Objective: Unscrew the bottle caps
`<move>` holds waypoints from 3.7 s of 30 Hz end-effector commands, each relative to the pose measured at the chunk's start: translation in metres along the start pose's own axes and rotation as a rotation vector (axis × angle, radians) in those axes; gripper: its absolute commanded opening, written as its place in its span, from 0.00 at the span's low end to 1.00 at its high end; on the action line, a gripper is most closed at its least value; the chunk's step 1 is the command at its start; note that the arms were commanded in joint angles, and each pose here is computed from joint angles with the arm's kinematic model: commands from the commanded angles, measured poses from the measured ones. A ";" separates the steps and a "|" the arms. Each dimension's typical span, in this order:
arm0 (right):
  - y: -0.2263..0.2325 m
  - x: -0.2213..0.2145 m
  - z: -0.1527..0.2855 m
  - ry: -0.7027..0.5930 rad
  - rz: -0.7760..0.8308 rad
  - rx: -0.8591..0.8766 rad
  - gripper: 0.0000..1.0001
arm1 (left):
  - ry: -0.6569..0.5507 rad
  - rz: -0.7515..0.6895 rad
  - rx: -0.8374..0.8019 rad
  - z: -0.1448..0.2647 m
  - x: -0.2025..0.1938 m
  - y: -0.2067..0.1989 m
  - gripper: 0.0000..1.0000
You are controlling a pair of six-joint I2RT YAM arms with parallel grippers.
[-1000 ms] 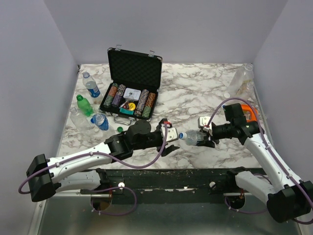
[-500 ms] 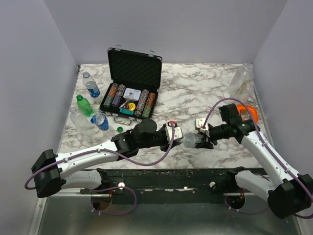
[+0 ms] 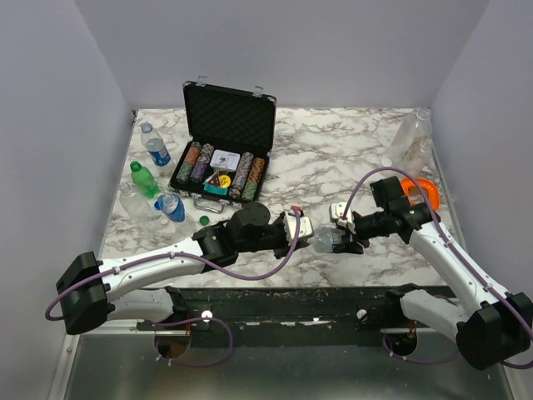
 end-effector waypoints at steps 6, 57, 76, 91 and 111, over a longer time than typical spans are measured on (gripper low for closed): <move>0.001 -0.001 -0.005 -0.001 0.012 0.011 0.34 | -0.058 0.028 -0.051 -0.003 0.017 -0.009 0.40; -0.031 -0.011 -0.002 0.096 -0.075 -0.161 0.30 | -0.128 1.299 0.378 -0.001 0.054 0.015 0.46; -0.021 0.000 -0.003 0.036 -0.075 -0.089 0.29 | -0.380 0.358 0.200 0.096 0.070 0.006 0.99; -0.005 -0.001 -0.014 -0.010 -0.060 0.044 0.29 | -0.075 -0.192 -0.095 0.053 0.012 -0.016 0.95; -0.003 -0.003 -0.015 0.001 -0.057 0.062 0.29 | -0.041 -0.259 0.005 0.013 0.013 0.013 0.79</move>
Point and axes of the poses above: each gripper's point midway between its finger pads, its own z axis back along the fingers, its own y axis along the line the jaws close on, x = y × z, the point moved 3 cm from there along z, back along the fingers, and after that the axes turned 7 degrees about z, right-handed, at the moved point
